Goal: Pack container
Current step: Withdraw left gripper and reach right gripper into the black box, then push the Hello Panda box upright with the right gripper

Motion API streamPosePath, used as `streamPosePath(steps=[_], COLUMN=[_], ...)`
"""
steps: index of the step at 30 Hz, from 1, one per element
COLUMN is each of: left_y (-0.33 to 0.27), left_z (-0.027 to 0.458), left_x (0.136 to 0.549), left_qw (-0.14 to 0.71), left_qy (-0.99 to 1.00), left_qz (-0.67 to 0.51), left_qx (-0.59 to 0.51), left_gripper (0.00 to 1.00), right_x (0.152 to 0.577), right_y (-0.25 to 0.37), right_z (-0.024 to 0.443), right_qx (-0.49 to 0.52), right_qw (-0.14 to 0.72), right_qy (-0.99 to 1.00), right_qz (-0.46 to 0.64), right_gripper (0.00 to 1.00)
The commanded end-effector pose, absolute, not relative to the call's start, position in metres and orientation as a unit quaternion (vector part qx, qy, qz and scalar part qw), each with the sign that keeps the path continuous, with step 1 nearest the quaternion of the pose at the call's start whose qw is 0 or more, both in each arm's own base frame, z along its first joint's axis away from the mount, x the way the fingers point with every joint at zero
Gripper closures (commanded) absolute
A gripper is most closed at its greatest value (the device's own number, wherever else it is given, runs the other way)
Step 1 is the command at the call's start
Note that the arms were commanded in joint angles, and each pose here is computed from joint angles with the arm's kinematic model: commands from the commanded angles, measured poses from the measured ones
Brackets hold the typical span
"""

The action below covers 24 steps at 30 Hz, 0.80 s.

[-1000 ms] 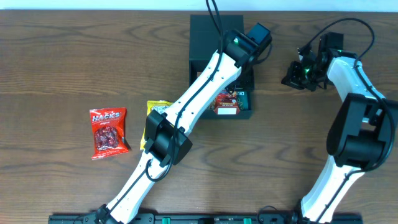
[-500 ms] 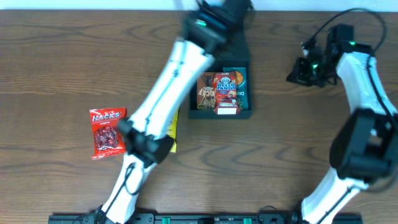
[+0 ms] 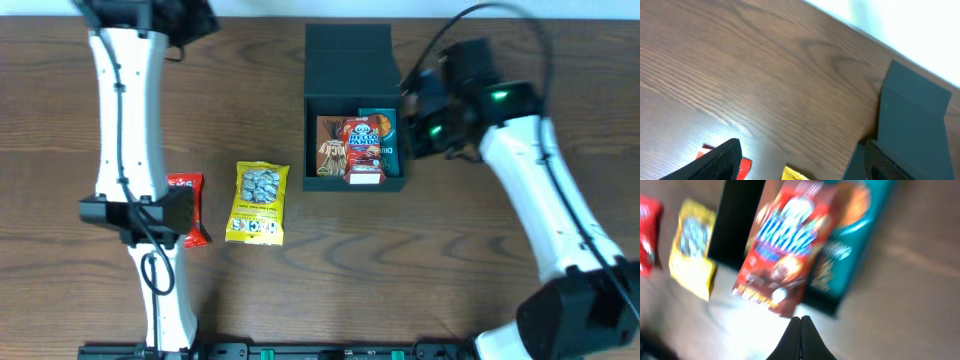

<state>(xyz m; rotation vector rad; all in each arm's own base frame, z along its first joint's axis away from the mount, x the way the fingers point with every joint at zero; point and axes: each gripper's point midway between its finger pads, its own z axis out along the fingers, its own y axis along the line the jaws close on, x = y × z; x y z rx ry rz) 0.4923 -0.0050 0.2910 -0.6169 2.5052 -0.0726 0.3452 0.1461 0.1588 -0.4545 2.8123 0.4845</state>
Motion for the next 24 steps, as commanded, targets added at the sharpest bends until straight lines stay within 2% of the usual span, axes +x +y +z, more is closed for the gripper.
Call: streamPosePath(steps=[1, 7, 11, 24], left_y=[0.008, 0.025, 0.026, 0.024], left_z=[0.287, 0.288, 0.289, 0.29], left_x=[0.493, 0.493, 0.494, 0.496], left_qw=[0.269, 0.271, 0.273, 0.278], left_qy=[0.934, 0.93, 0.929, 0.928], left_qz=[-0.041, -0.035, -0.036, -0.037], left_qx=[-0.233, -0.247, -0.247, -0.245], left_gripper=[0.21, 0.2, 0.2, 0.19], right_x=[0.328, 0.305, 0.296, 0.329], right_y=[0.171, 0.194, 0.193, 0.192], right_z=[0.155, 0.147, 0.126, 0.105], right_qx=[-0.199, -0.246, -0.246, -0.234], right_qw=[0.112, 0.091, 0.075, 0.128], right_qy=[0.96, 0.954, 0.956, 0.958], right_qz=[0.164, 0.145, 0.14, 0.109], right_gripper=[0.98, 0.98, 0.98, 0.98])
